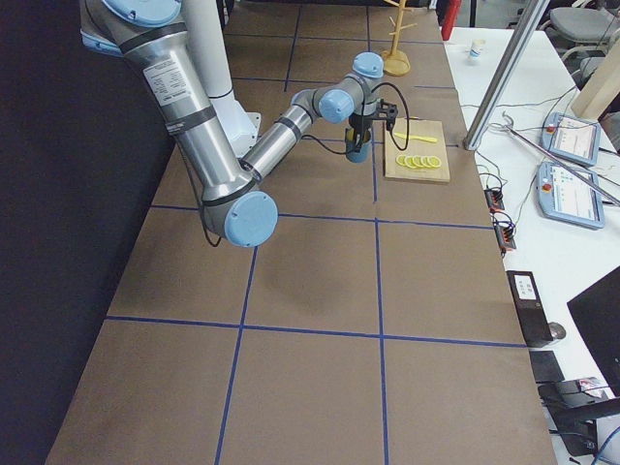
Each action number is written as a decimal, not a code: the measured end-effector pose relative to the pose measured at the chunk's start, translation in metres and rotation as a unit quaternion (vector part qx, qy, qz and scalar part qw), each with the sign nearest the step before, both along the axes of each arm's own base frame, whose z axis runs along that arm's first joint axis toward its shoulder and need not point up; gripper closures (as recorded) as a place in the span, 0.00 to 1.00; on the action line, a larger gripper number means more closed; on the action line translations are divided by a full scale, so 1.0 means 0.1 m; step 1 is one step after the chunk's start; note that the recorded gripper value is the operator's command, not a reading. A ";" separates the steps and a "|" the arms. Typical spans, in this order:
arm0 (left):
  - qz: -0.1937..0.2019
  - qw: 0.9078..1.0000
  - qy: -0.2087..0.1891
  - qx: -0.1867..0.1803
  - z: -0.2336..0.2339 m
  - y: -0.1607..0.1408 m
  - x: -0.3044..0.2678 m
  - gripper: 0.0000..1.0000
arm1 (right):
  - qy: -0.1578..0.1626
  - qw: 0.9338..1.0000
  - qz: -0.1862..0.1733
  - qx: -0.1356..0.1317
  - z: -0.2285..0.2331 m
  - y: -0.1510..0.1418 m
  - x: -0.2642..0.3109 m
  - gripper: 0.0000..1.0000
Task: Hang cup on storage rack
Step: 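Carry the blue mug with the right gripper toward the table center and set it upright, then open and lift the right gripper away while the left arm reaches toward the mug, then grasp the blue mug rim with the left gripper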
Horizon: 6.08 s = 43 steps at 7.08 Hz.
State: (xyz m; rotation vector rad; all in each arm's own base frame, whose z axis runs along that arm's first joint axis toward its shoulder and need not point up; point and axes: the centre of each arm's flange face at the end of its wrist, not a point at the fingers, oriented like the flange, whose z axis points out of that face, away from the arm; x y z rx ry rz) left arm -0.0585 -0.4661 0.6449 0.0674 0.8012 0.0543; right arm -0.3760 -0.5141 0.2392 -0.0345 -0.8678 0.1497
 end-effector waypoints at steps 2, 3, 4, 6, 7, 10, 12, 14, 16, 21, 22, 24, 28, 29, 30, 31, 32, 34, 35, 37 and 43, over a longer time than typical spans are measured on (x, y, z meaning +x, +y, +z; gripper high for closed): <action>0.000 1.000 0.000 -0.002 0.02 0.00 0.00 0.00 | 0.007 1.000 0.023 -0.020 -0.57 -0.02 -1.05 1.00; 0.000 1.000 0.000 -0.003 0.03 0.01 0.00 0.00 | 0.005 0.999 0.031 -0.024 -0.69 0.00 -1.40 1.00; 0.000 1.000 0.000 -0.004 0.05 0.01 0.00 0.00 | 0.001 0.999 0.035 -0.028 -0.75 0.03 -1.62 1.00; 0.000 1.000 0.000 -0.004 0.05 0.00 0.00 0.00 | 0.000 0.998 0.041 -0.045 -0.78 0.14 -1.83 0.99; 0.000 1.000 0.000 -0.003 0.04 0.00 0.00 0.00 | 0.003 0.998 0.041 -0.052 -0.79 0.18 -1.87 0.99; 0.000 1.000 0.000 -0.003 0.03 0.00 0.00 0.00 | 0.019 0.997 0.037 -0.064 -0.78 0.27 -1.92 0.01; 0.000 1.000 0.000 -0.003 0.04 0.00 0.00 0.00 | 0.019 0.997 0.034 -0.064 -0.77 0.32 -1.96 0.00; 0.000 1.000 0.000 0.003 -0.02 -0.01 0.00 0.00 | 0.006 0.998 0.034 -0.056 -0.88 0.35 -1.85 0.00; 0.002 0.999 0.011 0.042 -0.27 -0.07 0.03 0.00 | -0.023 0.997 0.054 -0.046 -1.05 0.20 -1.36 0.00; 0.129 0.969 0.149 0.148 -1.58 -0.74 1.31 0.00 | -0.060 0.996 0.060 -0.025 -0.20 -0.34 0.82 0.00; 0.165 0.955 0.158 0.192 -1.91 -0.82 1.71 0.00 | -0.054 0.997 0.049 -0.008 0.10 -0.45 1.21 0.00; 0.220 0.921 0.150 0.285 -2.51 -0.81 2.67 0.00 | -0.020 0.999 0.013 0.046 0.82 -0.56 1.88 0.00; 0.237 0.870 0.164 0.401 -3.44 -0.10 4.60 0.00 | 0.039 0.990 -0.074 0.117 2.32 -0.53 3.08 0.00; 0.225 0.862 0.162 0.424 -3.57 0.18 5.04 0.00 | 0.038 0.988 -0.087 0.119 2.60 -0.57 3.29 0.00; 0.217 0.858 0.161 0.437 -3.68 0.39 5.36 0.00 | 0.035 0.988 -0.093 0.118 2.77 -0.59 3.42 0.00; 0.210 0.857 0.157 0.443 -3.75 0.54 5.57 0.00 | 0.033 0.988 -0.095 0.117 2.84 -0.60 3.48 0.00; 0.201 0.858 0.148 0.449 -3.78 0.61 5.74 0.00 | 0.032 0.988 -0.095 0.118 2.86 -0.60 3.50 0.00; 0.181 0.859 0.128 0.462 -3.85 0.58 6.00 0.00 | 0.032 0.988 -0.093 0.117 2.85 -0.60 3.50 0.00; 0.173 0.858 0.123 0.467 -3.82 0.55 6.06 0.00 | 0.031 0.988 -0.093 0.117 2.84 -0.60 3.50 0.00; 0.162 0.861 0.112 0.469 -3.70 0.49 6.13 0.04 | 0.031 0.988 -0.092 0.117 2.84 -0.60 3.50 0.00; 0.138 0.878 0.121 0.442 -3.70 0.51 6.28 0.99 | 0.031 0.988 -0.090 0.120 2.79 -0.61 3.50 0.00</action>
